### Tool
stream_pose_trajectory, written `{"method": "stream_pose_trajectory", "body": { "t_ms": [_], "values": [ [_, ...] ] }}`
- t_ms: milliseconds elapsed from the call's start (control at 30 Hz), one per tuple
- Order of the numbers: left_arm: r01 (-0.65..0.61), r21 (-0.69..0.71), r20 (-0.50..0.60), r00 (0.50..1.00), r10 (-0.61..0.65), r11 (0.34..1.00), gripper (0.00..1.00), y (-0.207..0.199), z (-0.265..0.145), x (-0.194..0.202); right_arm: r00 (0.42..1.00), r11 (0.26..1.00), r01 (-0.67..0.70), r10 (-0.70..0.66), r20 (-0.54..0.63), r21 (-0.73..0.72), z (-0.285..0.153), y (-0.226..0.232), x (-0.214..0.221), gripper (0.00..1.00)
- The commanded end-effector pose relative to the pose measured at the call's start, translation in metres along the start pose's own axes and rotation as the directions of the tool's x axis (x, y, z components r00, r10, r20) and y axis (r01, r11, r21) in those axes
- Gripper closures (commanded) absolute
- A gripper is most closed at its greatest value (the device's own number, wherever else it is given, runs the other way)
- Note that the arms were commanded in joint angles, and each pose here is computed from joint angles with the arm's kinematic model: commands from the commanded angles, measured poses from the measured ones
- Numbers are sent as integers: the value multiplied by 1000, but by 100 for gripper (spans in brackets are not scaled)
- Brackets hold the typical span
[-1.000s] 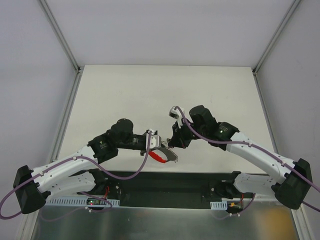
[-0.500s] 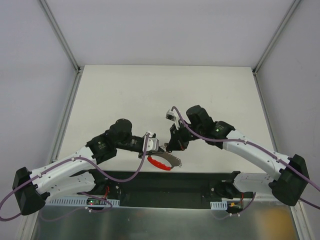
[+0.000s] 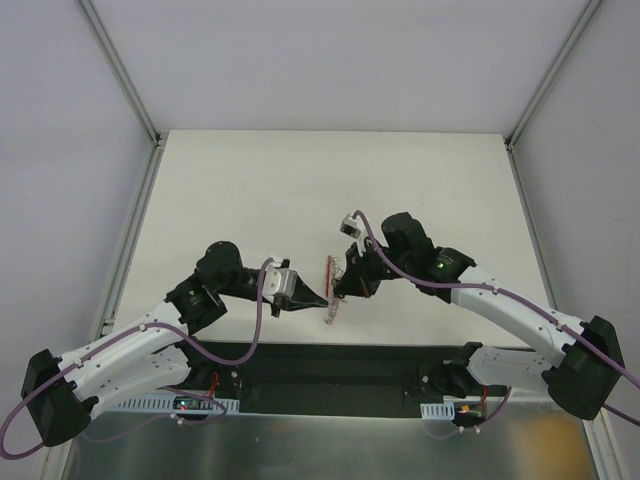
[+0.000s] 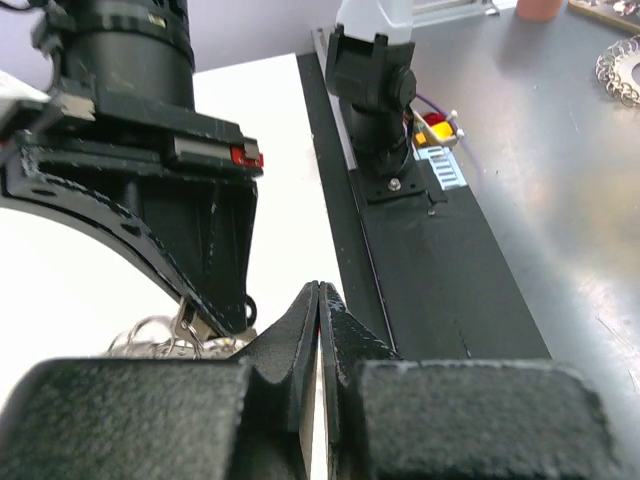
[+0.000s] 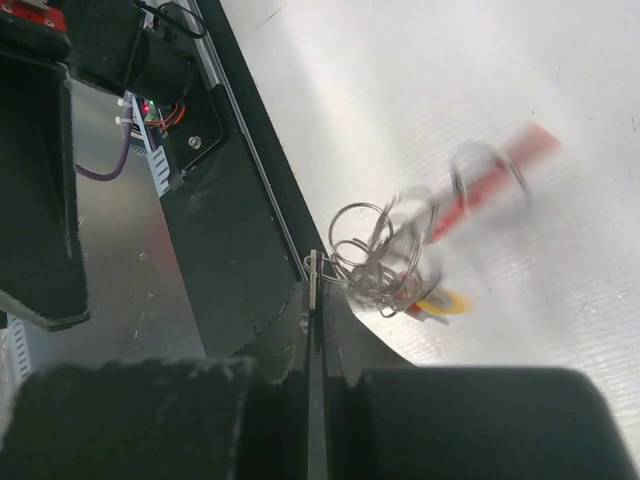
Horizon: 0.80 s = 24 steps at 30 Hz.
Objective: Remove the keys from the keyring
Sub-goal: Adjust the key on the keyring.
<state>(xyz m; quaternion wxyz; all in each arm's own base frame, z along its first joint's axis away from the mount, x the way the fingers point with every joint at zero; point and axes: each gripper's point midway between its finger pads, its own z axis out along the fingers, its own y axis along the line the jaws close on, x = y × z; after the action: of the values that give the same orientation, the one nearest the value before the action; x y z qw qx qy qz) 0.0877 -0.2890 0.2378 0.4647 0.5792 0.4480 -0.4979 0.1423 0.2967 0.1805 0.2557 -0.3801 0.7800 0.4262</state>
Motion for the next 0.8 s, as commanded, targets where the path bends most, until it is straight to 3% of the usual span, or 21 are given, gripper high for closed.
{"method": "stream_pose_trajectory", "body": {
  "t_ms": [0, 100, 233, 500, 767],
  "values": [
    [-36, 14, 92, 995, 35, 999, 100, 1, 1, -26, 991, 998, 57, -52, 124, -41, -8, 19, -29, 99],
    [-43, -18, 86, 995, 44, 999, 100, 5, -2, -30, 987, 997, 72, -67, 147, -29, -13, 22, -33, 99],
    [-6, -53, -23, 1000, 5, 999, 100, 10, -8, -14, 987, 997, 74, -71, 142, -16, -17, 21, -32, 99],
    [-55, -168, -95, 995, 39, 984, 71, 37, -19, -28, 980, 991, 135, -132, 147, -13, -29, 27, -32, 99],
    [31, -73, -117, 992, -39, 997, 67, 27, -14, -34, 976, 988, 157, -156, 155, 5, -43, 34, -36, 99]
  ]
}}
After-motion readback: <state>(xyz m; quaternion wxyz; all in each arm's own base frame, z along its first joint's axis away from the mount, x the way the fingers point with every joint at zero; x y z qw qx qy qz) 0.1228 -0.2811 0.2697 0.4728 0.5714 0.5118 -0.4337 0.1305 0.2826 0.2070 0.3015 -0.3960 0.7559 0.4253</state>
